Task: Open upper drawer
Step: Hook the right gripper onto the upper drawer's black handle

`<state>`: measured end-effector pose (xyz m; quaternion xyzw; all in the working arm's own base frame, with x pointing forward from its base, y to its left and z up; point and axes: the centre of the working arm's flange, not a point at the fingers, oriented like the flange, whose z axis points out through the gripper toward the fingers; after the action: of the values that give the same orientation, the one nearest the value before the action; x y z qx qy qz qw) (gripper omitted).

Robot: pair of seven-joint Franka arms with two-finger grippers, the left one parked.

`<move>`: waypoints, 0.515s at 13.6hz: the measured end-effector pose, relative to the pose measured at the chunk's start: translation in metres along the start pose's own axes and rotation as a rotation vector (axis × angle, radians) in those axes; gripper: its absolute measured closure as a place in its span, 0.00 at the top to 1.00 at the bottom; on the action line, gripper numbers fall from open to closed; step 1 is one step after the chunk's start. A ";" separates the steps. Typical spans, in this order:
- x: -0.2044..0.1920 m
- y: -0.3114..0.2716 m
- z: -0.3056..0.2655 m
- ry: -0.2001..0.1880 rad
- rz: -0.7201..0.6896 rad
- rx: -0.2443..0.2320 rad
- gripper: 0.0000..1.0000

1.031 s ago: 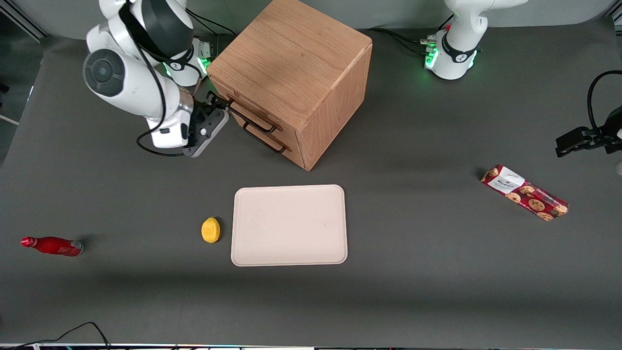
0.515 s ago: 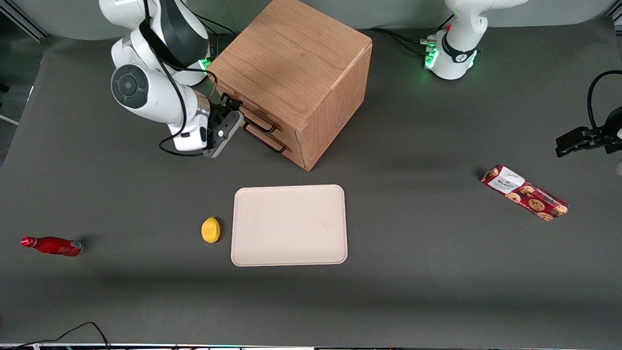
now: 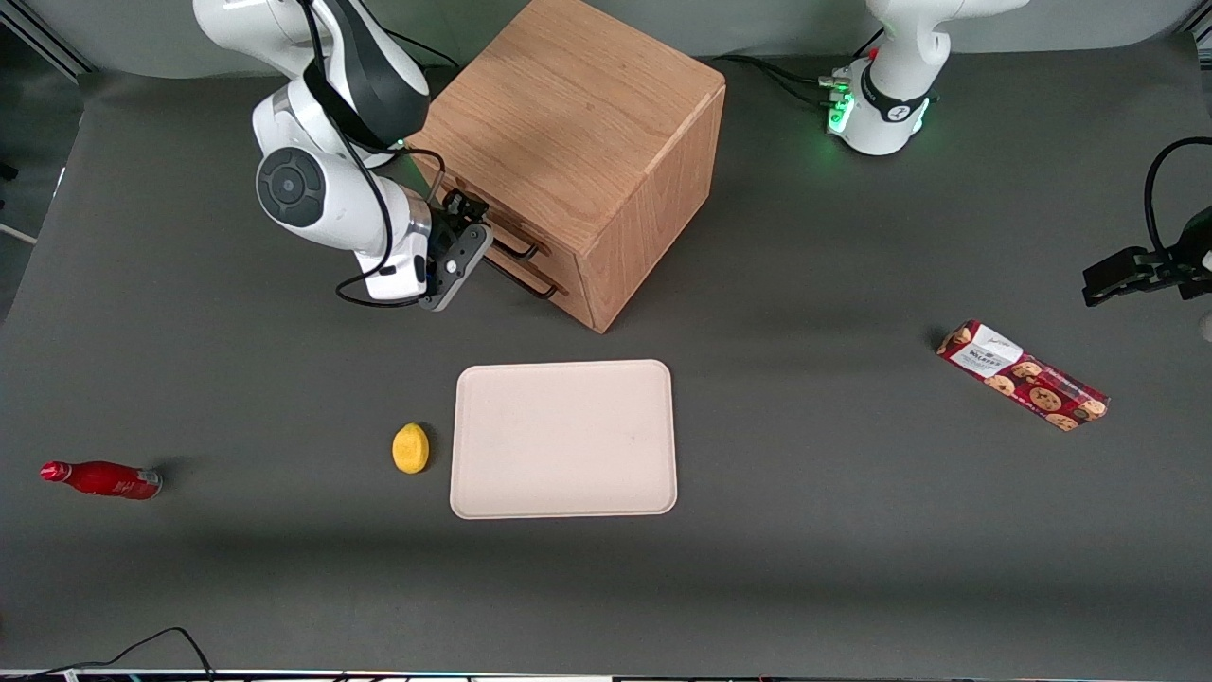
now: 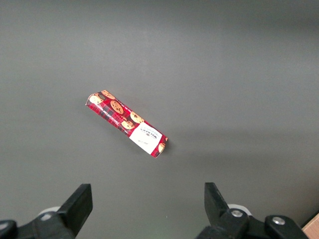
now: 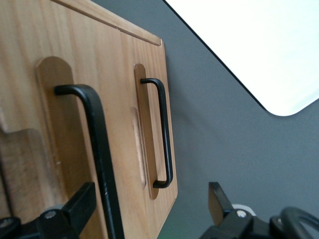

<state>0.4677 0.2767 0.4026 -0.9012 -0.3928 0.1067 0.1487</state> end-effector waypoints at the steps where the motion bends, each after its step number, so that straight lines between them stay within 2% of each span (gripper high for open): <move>1: 0.000 0.001 0.004 -0.005 0.001 0.003 1.00; 7: 0.007 0.004 0.021 -0.016 -0.002 0.015 1.00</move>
<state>0.4687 0.2836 0.3816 -0.8989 -0.3940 0.1168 0.1522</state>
